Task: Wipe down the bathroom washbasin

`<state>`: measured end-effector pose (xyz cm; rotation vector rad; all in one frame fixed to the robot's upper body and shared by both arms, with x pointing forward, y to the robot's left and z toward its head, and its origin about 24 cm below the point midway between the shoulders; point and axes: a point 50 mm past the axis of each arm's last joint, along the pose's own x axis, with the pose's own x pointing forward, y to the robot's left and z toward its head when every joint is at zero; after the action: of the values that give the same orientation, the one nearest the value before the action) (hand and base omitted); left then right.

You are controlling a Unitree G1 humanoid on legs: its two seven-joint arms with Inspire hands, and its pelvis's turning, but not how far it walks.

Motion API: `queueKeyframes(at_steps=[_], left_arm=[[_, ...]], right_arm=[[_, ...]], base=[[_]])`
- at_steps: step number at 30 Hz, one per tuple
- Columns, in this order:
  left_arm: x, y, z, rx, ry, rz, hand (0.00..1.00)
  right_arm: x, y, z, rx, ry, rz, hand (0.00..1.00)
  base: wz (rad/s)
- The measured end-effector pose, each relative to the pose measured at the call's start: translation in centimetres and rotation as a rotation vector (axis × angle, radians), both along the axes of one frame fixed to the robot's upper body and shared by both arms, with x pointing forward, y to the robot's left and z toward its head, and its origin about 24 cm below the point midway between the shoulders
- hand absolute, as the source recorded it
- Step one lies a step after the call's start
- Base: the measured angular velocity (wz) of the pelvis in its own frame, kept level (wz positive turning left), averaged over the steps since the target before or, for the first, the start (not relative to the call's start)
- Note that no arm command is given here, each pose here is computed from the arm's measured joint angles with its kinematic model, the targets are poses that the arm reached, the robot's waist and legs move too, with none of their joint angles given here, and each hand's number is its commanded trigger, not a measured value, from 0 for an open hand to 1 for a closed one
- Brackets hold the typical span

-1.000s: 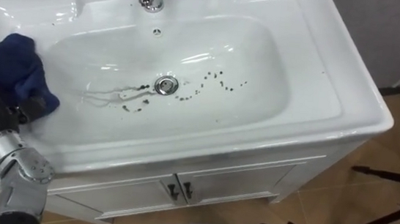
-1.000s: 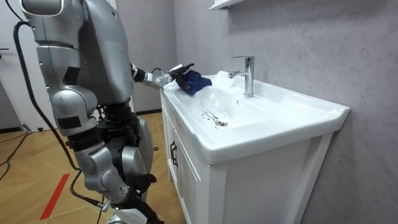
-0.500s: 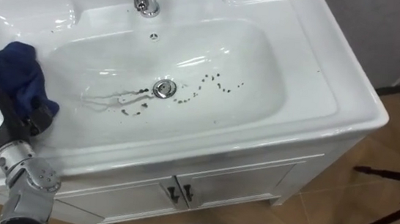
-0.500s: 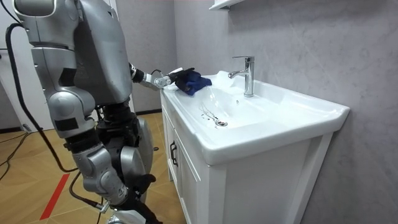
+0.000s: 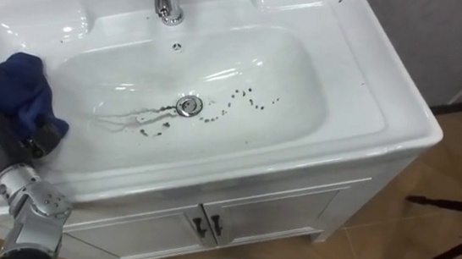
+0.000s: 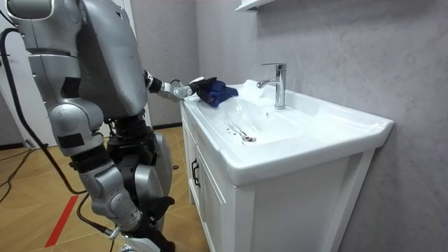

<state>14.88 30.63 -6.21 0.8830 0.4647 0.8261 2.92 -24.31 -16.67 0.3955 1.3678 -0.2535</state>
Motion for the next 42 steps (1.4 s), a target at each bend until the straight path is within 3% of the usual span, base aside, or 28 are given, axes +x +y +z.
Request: queueKeyframes(at_steps=[2, 3, 27, 42], left_arm=[[-0.1, 0.0, -0.1, -0.001, 0.008, 0.002, 0.85], [-0.2, 0.0, -0.2, -0.002, 0.010, 0.003, 1.00], [-1.2, 1.1, -0.1, 0.019, -0.004, 0.090, 1.00], [-0.4, 1.0, 0.1, 0.013, -0.025, 0.083, 1.00]], right_arm=[[0.0, -0.1, 0.0, -0.002, 0.002, 0.004, 0.00], [-0.1, -0.1, 0.0, -0.002, 0.002, 0.000, 0.00], [-0.3, -0.1, 0.0, 0.006, 0.010, 0.008, 0.00], [-0.2, -0.2, 0.1, -0.007, -0.010, 0.016, 0.00]], base=[[0.00], [0.00], [0.00], [0.01]])
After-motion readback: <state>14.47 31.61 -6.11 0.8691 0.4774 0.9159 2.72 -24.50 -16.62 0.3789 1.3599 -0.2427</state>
